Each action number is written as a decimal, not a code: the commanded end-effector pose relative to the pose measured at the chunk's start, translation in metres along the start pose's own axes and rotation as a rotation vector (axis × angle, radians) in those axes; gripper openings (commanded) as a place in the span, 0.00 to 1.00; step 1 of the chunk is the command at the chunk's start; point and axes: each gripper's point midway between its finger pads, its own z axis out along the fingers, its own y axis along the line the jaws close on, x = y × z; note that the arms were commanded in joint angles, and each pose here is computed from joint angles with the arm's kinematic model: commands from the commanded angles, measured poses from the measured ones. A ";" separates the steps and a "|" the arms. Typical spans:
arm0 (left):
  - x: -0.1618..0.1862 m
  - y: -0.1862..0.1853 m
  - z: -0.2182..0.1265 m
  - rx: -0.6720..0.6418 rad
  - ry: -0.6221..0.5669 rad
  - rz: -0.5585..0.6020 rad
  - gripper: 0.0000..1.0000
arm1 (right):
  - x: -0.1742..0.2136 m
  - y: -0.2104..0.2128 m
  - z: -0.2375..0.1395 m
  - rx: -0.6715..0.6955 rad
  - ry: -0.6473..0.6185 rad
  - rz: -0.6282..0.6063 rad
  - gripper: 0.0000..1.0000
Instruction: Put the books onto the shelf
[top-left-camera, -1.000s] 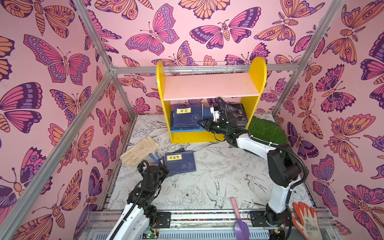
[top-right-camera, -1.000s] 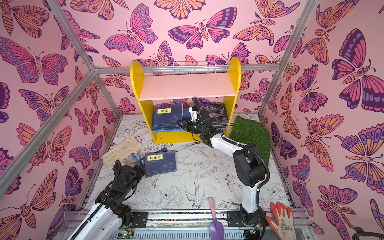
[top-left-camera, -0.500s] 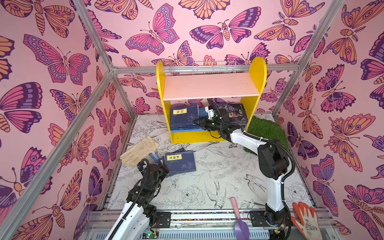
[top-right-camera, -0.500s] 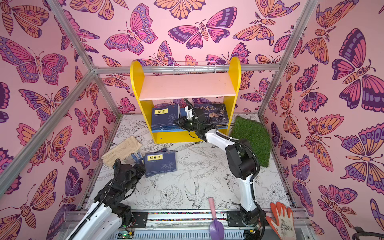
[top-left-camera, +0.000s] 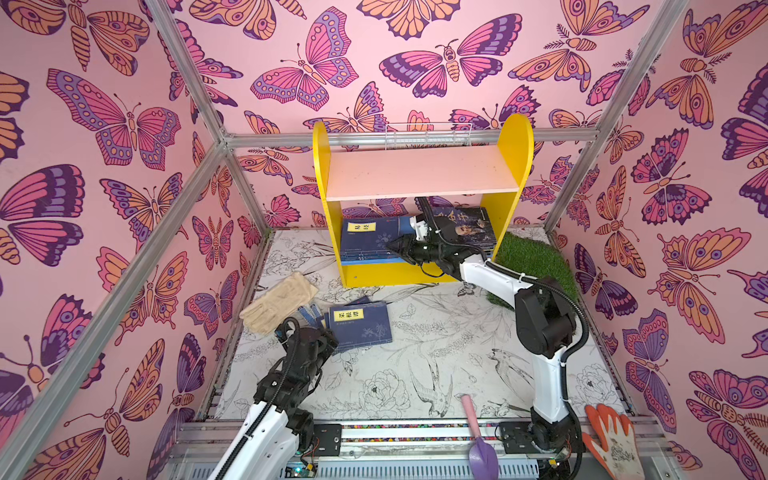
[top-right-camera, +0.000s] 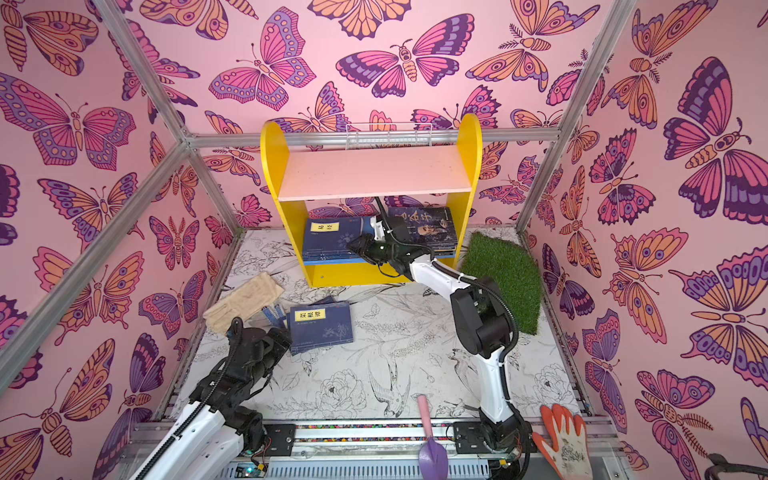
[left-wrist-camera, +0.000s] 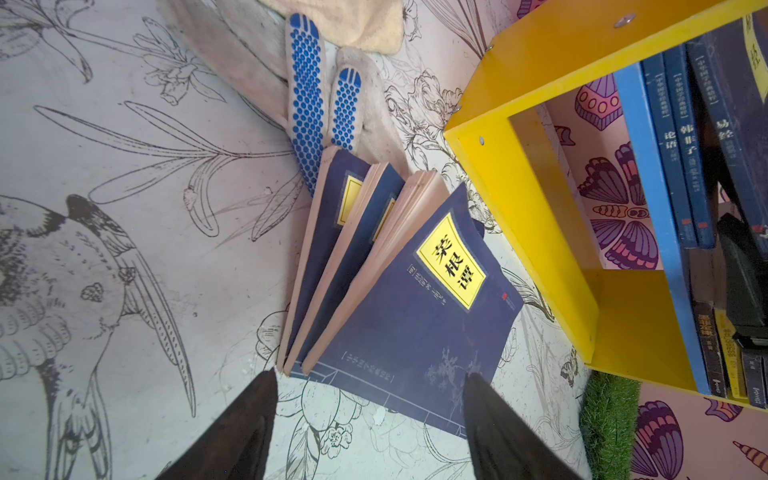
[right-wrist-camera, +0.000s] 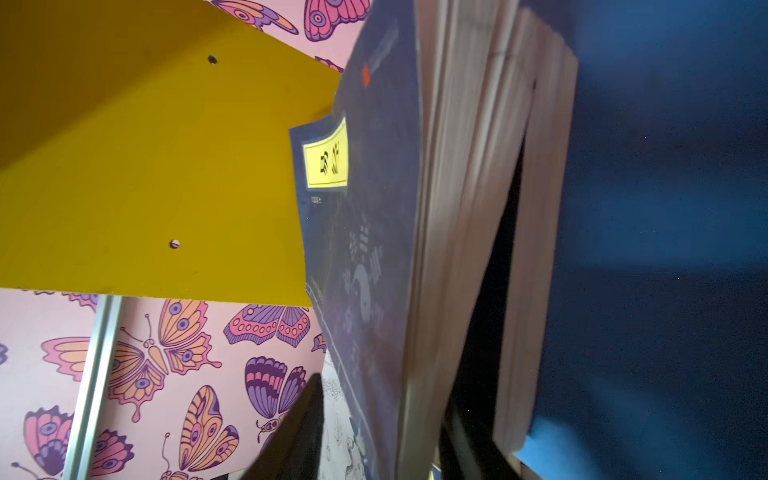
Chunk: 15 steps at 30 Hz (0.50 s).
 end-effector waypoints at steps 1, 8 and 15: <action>-0.001 -0.003 -0.003 0.001 0.006 0.002 0.73 | -0.009 0.002 -0.002 0.087 -0.025 -0.062 0.50; 0.000 -0.004 -0.001 -0.003 0.015 0.006 0.72 | -0.023 -0.002 -0.010 0.205 -0.054 -0.132 0.59; 0.001 -0.004 -0.001 0.002 0.019 0.005 0.73 | -0.017 -0.001 -0.015 0.252 -0.053 -0.213 0.57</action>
